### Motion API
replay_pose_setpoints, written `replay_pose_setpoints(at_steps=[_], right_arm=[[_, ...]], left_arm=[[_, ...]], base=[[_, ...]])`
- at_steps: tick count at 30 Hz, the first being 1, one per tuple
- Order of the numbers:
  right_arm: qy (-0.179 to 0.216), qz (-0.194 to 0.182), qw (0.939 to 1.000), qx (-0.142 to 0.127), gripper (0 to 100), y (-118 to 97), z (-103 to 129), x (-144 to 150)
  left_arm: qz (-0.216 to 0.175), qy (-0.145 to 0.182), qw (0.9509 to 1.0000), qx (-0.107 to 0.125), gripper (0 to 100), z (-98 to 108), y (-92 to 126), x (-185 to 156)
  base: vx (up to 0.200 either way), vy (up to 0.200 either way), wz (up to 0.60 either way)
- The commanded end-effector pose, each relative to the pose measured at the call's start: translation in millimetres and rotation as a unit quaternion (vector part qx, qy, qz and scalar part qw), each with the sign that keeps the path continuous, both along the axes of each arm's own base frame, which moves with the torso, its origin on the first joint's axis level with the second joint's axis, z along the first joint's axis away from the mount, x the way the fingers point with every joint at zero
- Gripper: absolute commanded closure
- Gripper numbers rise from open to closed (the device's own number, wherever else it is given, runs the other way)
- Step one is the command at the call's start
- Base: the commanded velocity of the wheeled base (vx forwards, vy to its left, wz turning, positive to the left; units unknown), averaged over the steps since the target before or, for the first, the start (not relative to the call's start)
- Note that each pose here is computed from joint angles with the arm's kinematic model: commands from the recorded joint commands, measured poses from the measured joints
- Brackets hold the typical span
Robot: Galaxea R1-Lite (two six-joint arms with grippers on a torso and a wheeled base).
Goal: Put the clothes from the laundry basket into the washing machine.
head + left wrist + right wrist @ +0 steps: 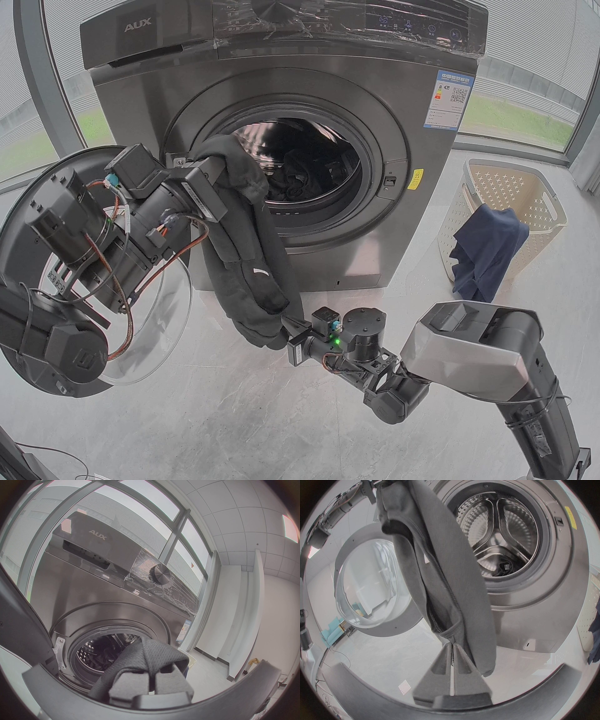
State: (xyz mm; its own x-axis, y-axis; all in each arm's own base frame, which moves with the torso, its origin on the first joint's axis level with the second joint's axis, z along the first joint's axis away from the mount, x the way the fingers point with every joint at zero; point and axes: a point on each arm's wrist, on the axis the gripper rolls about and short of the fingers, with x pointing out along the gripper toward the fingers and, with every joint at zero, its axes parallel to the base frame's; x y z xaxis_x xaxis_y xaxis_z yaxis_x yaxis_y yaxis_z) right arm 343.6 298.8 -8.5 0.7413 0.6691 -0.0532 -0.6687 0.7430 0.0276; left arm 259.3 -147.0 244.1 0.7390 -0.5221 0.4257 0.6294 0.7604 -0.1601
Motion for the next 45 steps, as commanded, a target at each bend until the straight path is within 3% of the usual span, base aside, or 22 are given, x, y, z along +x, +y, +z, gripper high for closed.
replay_pose_setpoints(at_steps=[1,4,14,15,24,35,44,45], right_arm=[[-0.012,0.003,0.9998,0.013,100,-11,40,-18],[-0.003,0.004,1.0000,0.007,100,-16,42,-26],[0.019,-0.002,0.9998,-0.009,100,-11,15,-28],[0.019,-0.002,0.9998,-0.010,0,-11,13,-27],[0.016,-0.002,0.9998,-0.008,0,-6,7,-20],[0.003,0.002,1.0000,0.002,0,18,-3,2],[-0.009,-0.003,0.9999,0.009,0,25,-10,14],[-0.012,-0.004,0.9999,0.012,100,25,-11,16]], left_arm=[[0.001,0.000,1.0000,0.000,100,0,1,0],[0.000,0.000,1.0000,0.000,100,0,0,0],[0.001,-0.004,1.0000,-0.003,100,3,2,-1],[0.001,-0.004,1.0000,-0.003,100,3,2,-1],[-0.002,-0.005,1.0000,-0.004,100,3,0,-2],[-0.002,-0.005,1.0000,-0.004,100,4,0,-3],[-0.002,-0.005,1.0000,-0.004,100,3,0,-2],[-0.002,-0.005,1.0000,-0.004,100,3,0,-2]], base=[[0.000,0.000,0.00],[0.000,0.000,0.00],[0.000,0.000,0.00],[0.000,0.000,0.00],[0.000,0.000,0.00],[0.000,0.000,0.00],[0.000,0.000,0.00],[0.000,0.000,0.00]])
